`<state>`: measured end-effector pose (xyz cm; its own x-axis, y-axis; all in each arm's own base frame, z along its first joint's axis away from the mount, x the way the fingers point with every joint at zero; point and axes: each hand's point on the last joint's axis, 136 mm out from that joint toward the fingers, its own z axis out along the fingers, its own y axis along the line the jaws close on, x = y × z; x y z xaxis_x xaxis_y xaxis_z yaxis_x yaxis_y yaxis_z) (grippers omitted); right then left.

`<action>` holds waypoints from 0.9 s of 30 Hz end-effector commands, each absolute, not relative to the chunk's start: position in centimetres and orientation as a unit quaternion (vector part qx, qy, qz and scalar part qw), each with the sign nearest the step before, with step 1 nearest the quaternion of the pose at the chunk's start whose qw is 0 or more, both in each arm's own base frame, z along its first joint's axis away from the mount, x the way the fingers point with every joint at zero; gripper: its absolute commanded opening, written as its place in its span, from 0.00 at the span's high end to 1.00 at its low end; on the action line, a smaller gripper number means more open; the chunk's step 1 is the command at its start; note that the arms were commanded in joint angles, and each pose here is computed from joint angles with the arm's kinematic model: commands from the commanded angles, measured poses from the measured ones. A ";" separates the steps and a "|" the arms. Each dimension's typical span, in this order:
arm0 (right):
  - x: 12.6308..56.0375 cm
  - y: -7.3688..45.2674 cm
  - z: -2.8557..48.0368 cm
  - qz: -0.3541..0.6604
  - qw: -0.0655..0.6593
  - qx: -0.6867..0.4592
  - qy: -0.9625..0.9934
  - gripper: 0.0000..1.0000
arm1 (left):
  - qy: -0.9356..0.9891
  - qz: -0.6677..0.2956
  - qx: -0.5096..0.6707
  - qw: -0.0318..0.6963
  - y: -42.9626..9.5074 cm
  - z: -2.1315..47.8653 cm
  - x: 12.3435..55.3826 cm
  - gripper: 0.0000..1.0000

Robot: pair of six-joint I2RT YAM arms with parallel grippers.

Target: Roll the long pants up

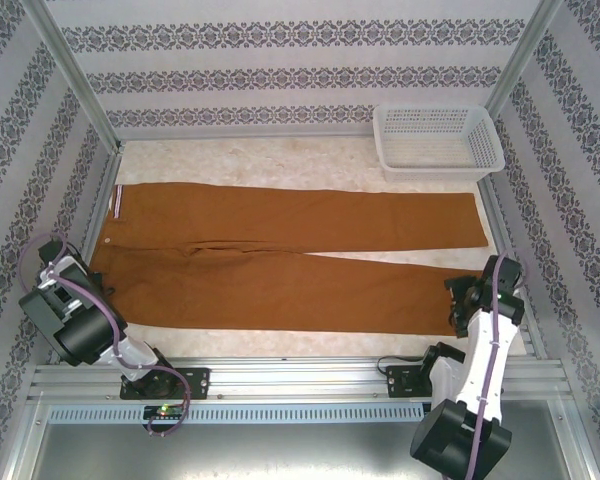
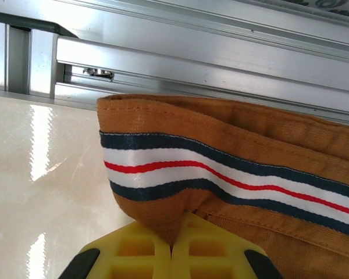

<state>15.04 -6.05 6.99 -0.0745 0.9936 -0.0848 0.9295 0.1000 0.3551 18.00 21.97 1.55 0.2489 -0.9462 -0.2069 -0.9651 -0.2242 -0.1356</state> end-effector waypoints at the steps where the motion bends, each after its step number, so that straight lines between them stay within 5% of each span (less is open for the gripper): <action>1: 13.6 -4.6 6.0 0.124 0.118 0.717 0.676 0.19 | 0.606 0.013 -0.791 0.081 19.8 -0.7 17.1 1.00; 10: 9.6 -4.7 4.1 0.052 0.095 0.723 0.683 0.22 | 0.602 -0.011 -0.793 0.090 19.7 -0.4 18.1 1.00; 27: 11.5 -5.7 -0.9 0.044 0.056 0.766 0.639 0.46 | 0.602 -0.027 -0.791 0.105 20.2 1.2 19.7 1.00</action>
